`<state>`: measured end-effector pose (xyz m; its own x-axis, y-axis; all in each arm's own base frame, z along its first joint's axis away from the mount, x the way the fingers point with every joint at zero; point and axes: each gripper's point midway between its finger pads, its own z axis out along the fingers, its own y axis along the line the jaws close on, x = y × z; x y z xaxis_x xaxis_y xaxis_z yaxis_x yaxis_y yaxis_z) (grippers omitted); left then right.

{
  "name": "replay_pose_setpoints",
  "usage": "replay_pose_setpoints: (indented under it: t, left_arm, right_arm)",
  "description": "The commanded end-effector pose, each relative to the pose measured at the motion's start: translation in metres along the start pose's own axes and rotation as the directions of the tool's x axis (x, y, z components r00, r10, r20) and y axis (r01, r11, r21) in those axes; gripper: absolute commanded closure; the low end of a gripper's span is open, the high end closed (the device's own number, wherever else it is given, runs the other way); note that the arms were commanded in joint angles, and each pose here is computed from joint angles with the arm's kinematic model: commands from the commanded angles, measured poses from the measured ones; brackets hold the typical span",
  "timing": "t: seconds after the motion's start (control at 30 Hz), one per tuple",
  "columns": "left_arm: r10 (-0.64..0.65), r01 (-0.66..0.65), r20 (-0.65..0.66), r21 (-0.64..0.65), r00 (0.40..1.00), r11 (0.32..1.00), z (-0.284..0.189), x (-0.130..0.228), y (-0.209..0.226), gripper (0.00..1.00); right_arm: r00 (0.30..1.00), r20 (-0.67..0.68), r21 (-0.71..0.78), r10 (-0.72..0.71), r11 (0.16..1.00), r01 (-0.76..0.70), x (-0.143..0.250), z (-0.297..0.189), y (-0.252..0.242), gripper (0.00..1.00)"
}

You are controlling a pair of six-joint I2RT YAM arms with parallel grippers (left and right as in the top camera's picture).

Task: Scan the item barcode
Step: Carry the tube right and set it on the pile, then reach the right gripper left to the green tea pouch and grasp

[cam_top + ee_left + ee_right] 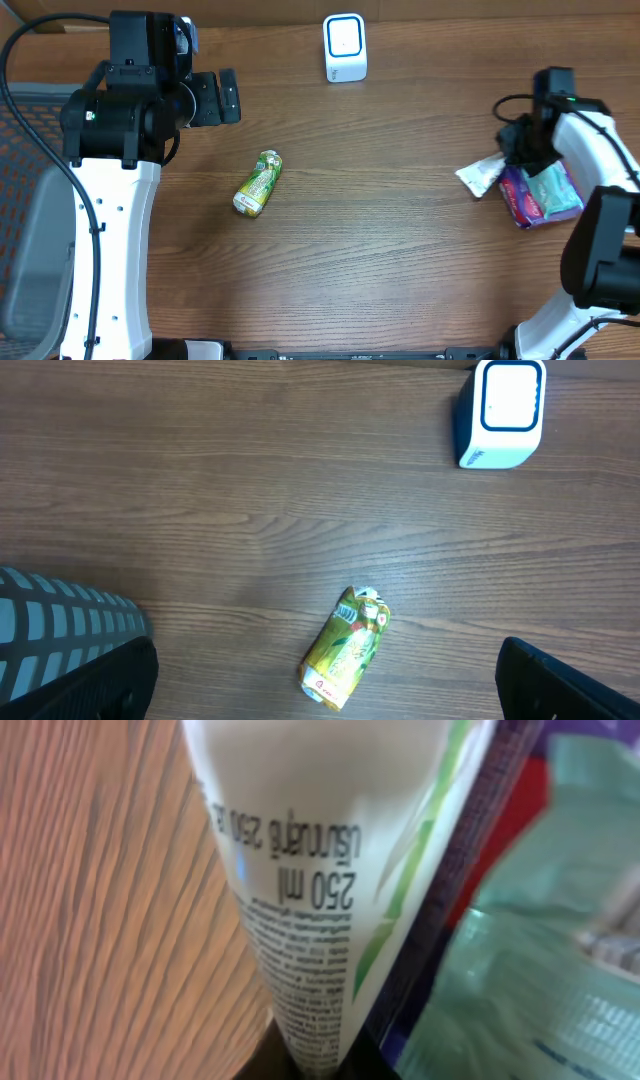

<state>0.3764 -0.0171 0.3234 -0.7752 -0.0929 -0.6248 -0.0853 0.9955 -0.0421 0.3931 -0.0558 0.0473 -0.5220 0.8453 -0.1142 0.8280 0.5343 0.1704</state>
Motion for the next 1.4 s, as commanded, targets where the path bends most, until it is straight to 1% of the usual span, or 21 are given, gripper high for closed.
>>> replay_pose_setpoints:
  t: [0.0, 0.1, 0.13, 0.2, 0.33, 0.43, 0.5, 0.57, 0.63, 0.77, 0.83, 1.03, 1.13, 1.2, 1.37]
  left_arm:
    - [0.015, -0.015, 0.007, -0.011, 1.0, 1.0, 0.0, -0.004, 0.003, 0.0]
    - [0.015, -0.015, 0.007, -0.011, 1.0, 1.0, 0.0, -0.004, 0.003, 0.01]
    - [0.015, -0.015, 0.007, -0.011, 1.0, 1.0, 0.0, -0.004, 0.003, 0.0]
    - [0.015, -0.015, 0.007, -0.011, 1.0, 1.0, 0.0, -0.004, 0.003, 0.0]
    - [0.015, -0.015, 0.007, -0.011, 1.0, 1.0, 0.0, -0.004, 0.003, 0.01]
    - [0.015, -0.015, 0.007, -0.011, 1.0, 1.0, 0.0, -0.004, 0.003, 0.01]
    - [0.015, -0.015, 0.007, -0.011, 1.0, 1.0, 0.0, -0.004, 0.003, 0.0]
    - [0.015, -0.015, 0.007, -0.011, 1.0, 1.0, 0.0, -0.004, 0.003, 0.0]
    - [0.015, -0.015, 0.007, -0.011, 1.0, 1.0, 0.0, -0.004, 0.003, 0.01]
    - [0.015, -0.015, 0.007, -0.011, 1.0, 1.0, 0.0, -0.004, 0.003, 0.0]
    - [0.015, -0.015, 0.007, -0.011, 1.0, 1.0, 0.0, -0.004, 0.003, 0.0]
    - [0.015, -0.015, 0.007, -0.011, 1.0, 1.0, 0.0, -0.004, 0.003, 0.01]
    - [0.015, -0.015, 0.007, -0.011, 1.0, 1.0, 0.0, -0.004, 0.003, 0.0]
    - [0.015, -0.015, 0.007, -0.011, 1.0, 1.0, 0.0, -0.004, 0.003, 0.01]
    - [0.015, -0.015, 0.007, -0.011, 1.0, 1.0, 0.0, -0.004, 0.003, 0.0]
  right_arm:
    - [0.996, 0.023, -0.074, -0.081, 0.994, 0.082, -0.012, -0.015, 0.007, 0.54]
    - [0.988, -0.005, -0.12, -0.154, 0.981, 0.152, -0.007, -0.02, 0.016, 0.26]
    - [0.985, -0.012, -0.13, -0.17, 0.977, 0.167, -0.006, -0.023, 0.018, 0.21]
    - [0.978, -0.029, -0.155, -0.205, 0.968, 0.198, -0.001, -0.033, 0.026, 0.16]
    - [0.959, -0.026, -0.228, -0.283, 0.935, 0.27, 0.005, -0.065, 0.048, 0.14]
    - [0.941, -0.009, -0.29, -0.337, 0.902, 0.32, 0.014, -0.094, 0.068, 0.11]
    - [0.92, -0.019, -0.37, -0.391, 0.858, 0.356, 0.035, -0.109, 0.09, 0.09]
    - [0.889, -0.038, -0.46, -0.457, 0.798, 0.39, 0.063, -0.115, 0.114, 0.09]
    - [0.862, -0.038, -0.504, -0.506, 0.754, 0.421, 0.087, -0.115, 0.132, 0.09]
    - [0.817, -0.038, -0.558, -0.575, 0.69, 0.46, 0.147, -0.108, 0.169, 0.08]
    - [0.79, -0.044, -0.585, -0.612, 0.657, 0.476, 0.183, -0.103, 0.186, 0.07]
    - [0.714, -0.04, -0.649, -0.699, 0.562, 0.513, 0.279, -0.081, 0.225, 0.0]
    - [0.697, -0.059, -0.641, -0.715, 0.562, 0.523, 0.318, -0.058, 0.23, 0.0]
    - [0.688, -0.066, -0.639, -0.723, 0.56, 0.528, 0.336, -0.044, 0.233, 0.0]
    - [0.646, -0.033, -0.677, -0.763, 0.492, 0.547, 0.378, -0.021, 0.244, 0.01]
